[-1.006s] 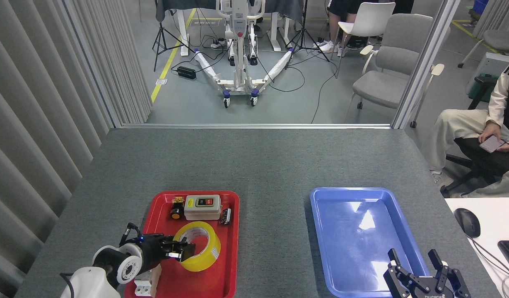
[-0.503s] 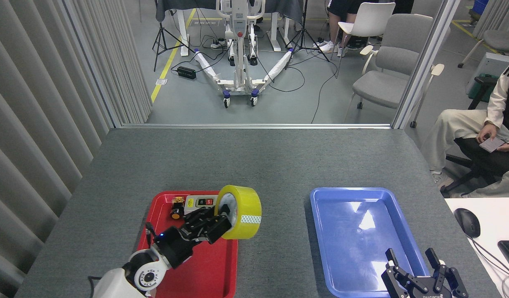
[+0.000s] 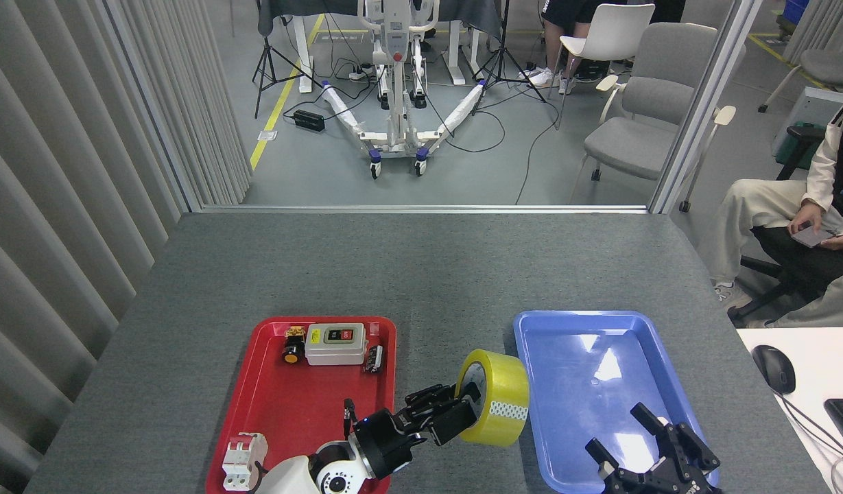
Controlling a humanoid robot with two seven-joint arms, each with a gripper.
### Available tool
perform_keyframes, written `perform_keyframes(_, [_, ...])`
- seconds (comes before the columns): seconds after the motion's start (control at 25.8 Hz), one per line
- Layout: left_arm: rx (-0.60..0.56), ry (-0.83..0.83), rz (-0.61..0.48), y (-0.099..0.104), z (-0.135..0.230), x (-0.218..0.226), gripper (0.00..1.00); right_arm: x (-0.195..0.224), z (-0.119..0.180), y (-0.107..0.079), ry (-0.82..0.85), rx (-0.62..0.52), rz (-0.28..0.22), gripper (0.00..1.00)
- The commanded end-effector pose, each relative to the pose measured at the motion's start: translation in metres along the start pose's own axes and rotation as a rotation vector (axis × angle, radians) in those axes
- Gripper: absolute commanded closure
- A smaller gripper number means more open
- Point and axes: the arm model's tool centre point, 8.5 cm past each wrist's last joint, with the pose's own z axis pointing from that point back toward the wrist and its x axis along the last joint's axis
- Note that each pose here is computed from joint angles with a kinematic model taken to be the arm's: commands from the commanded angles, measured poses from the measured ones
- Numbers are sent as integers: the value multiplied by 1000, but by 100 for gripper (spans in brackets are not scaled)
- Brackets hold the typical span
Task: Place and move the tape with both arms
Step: 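Lift the tape roll with the left gripper toward the blue tray, then bring the right gripper to the tape roll and take it from the left gripper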
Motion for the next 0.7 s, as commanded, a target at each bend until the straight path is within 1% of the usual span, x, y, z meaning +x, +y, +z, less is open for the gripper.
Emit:
perform_keyframes(0.0, [-6, 4, 1, -1, 1, -2, 100, 9, 3, 1, -114, 12, -22, 0])
perform_keyframes(0.08, [-6, 9, 4, -2, 1, -3, 100, 6, 4, 2, -106, 17, -20, 0])
perform_keyframes(0.15, [-1, 14, 8, -1, 2, -4, 100, 2, 7, 7, -95, 32, -28, 0])
perform_keyframes(0.23, [-3, 17, 9, -3, 3, -5, 100, -3, -4, 2, -107, 21, -16, 0])
perform_keyframes(0.43, [1, 11, 15, -4, 0, -3, 100, 11, -37, 2, -202, 12, -18, 0])
perform_keyframes(0.54, [2, 1, 23, -7, -5, 1, 100, 19, -47, 3, -239, 12, -20, 0])
perform_keyframes(0.66, [-12, 6, 39, -15, -11, 1, 100, 28, -51, 8, -269, 26, -27, 0])
